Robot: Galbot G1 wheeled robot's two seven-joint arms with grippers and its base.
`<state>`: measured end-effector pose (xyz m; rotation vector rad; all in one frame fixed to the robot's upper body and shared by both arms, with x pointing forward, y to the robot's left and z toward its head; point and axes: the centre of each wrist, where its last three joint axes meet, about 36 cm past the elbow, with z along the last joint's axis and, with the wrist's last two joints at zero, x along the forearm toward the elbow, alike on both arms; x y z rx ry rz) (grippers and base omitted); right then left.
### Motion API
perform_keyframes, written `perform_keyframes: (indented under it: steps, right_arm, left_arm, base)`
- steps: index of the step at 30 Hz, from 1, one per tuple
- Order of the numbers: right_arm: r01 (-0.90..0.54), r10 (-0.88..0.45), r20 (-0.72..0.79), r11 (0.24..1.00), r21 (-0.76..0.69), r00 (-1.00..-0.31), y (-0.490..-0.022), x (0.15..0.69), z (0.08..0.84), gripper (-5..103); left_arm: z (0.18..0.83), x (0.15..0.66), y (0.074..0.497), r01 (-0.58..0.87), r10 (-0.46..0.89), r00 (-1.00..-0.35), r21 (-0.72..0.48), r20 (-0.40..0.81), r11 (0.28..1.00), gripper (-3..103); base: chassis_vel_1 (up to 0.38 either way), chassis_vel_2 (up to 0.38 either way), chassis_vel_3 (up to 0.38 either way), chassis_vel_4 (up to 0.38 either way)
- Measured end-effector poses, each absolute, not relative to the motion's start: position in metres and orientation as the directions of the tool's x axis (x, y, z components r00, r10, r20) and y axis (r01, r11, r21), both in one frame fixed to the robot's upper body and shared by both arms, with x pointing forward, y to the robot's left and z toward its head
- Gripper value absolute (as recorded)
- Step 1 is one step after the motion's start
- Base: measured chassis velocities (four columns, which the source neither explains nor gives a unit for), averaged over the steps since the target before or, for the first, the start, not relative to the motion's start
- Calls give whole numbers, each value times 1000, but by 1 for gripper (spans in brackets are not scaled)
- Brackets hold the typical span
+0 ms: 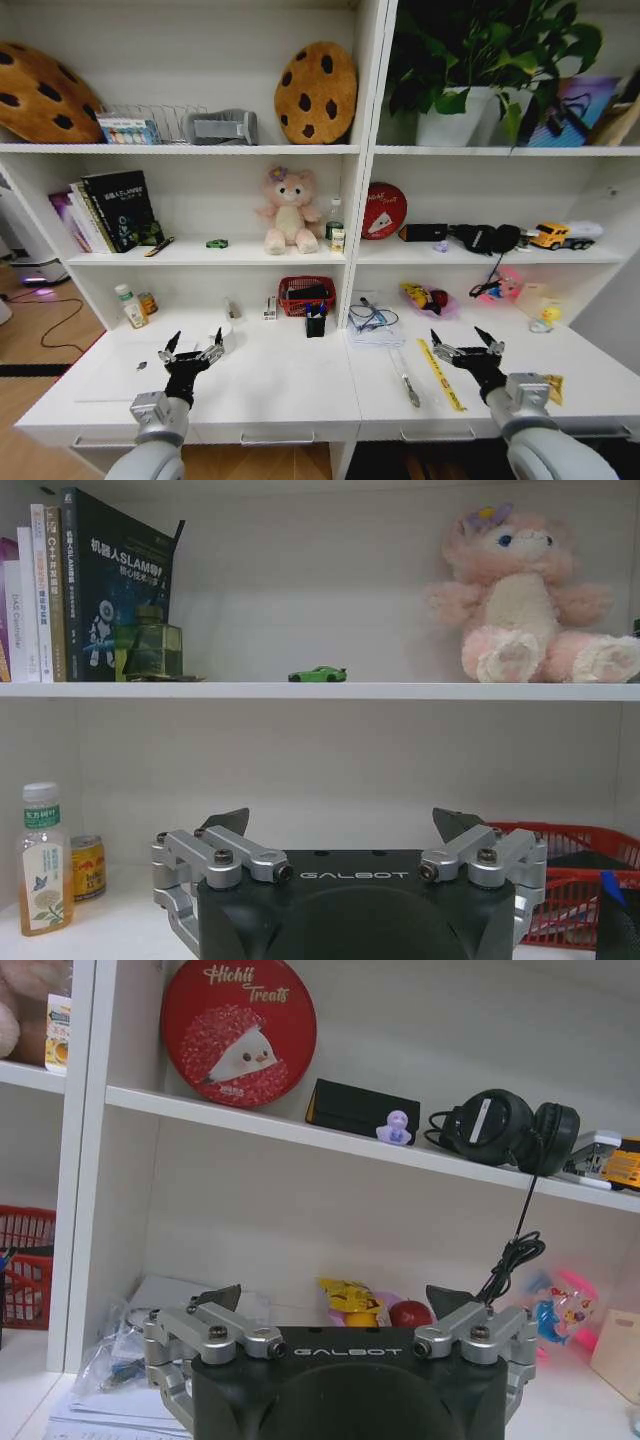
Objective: Organize the objects on the table.
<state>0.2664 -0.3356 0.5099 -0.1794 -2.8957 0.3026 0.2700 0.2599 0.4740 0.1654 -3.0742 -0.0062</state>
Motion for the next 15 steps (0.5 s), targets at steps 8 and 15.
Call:
perform_keyframes:
  steps: [8, 15]
  right_arm:
    - [90, 136, 231, 975, -201, -963, -333, 264, 506, 100]
    - [86, 132, 240, 978, -192, -962, -330, 261, 504, 100]
  left_arm:
    - [474, 270, 260, -107, -107, -992, 7, 63, 994, 100]
    - [474, 270, 260, -107, -107, -992, 7, 63, 994, 100]
  base:
    - [-114, -109, 115, 112]
    - [-175, -192, 181, 189]
